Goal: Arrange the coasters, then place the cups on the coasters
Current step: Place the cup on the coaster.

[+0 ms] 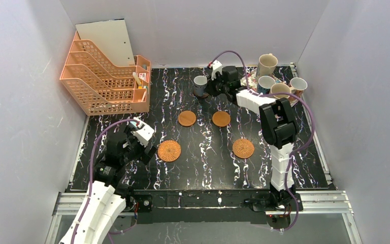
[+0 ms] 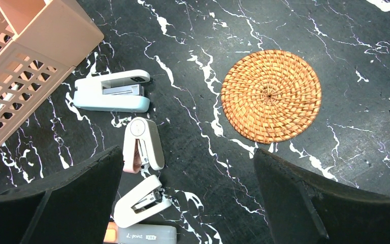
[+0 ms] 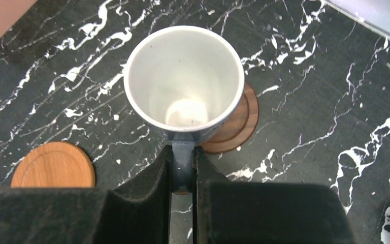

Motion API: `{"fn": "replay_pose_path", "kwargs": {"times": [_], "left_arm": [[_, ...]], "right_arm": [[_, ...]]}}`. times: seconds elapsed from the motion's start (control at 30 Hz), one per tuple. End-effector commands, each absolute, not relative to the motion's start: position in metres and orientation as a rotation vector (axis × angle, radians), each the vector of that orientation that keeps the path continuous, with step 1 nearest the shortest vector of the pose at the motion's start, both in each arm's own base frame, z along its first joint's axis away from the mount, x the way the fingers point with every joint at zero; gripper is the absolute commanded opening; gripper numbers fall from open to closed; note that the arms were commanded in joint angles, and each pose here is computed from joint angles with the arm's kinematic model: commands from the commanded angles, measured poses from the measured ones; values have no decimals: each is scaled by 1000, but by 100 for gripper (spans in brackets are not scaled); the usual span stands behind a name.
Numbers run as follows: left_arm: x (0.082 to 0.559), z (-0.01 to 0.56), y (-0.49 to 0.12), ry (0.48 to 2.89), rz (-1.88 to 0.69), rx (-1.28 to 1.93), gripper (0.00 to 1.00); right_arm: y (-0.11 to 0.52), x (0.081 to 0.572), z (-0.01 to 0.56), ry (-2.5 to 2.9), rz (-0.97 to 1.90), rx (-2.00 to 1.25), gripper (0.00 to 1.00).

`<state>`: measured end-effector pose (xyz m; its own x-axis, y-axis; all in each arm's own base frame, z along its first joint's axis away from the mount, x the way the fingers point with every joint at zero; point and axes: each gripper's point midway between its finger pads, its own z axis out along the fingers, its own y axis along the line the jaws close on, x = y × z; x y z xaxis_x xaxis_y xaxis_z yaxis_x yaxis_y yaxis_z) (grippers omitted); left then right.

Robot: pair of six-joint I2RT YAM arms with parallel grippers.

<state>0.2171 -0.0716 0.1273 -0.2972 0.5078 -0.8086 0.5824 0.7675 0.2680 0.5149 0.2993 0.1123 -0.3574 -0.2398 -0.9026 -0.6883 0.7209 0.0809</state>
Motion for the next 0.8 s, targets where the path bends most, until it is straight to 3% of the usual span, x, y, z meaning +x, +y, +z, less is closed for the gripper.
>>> {"fn": "replay_pose_path", "kwargs": {"times": [0.0,0.77], "left_arm": [[217,125,-68,1969,-85,802,98],[218,126,-66,1969,-78,788,98]], "right_arm": [[294,531,184,1686,604,-626,1],[288,551,158,1669,493,-604,1]]}}
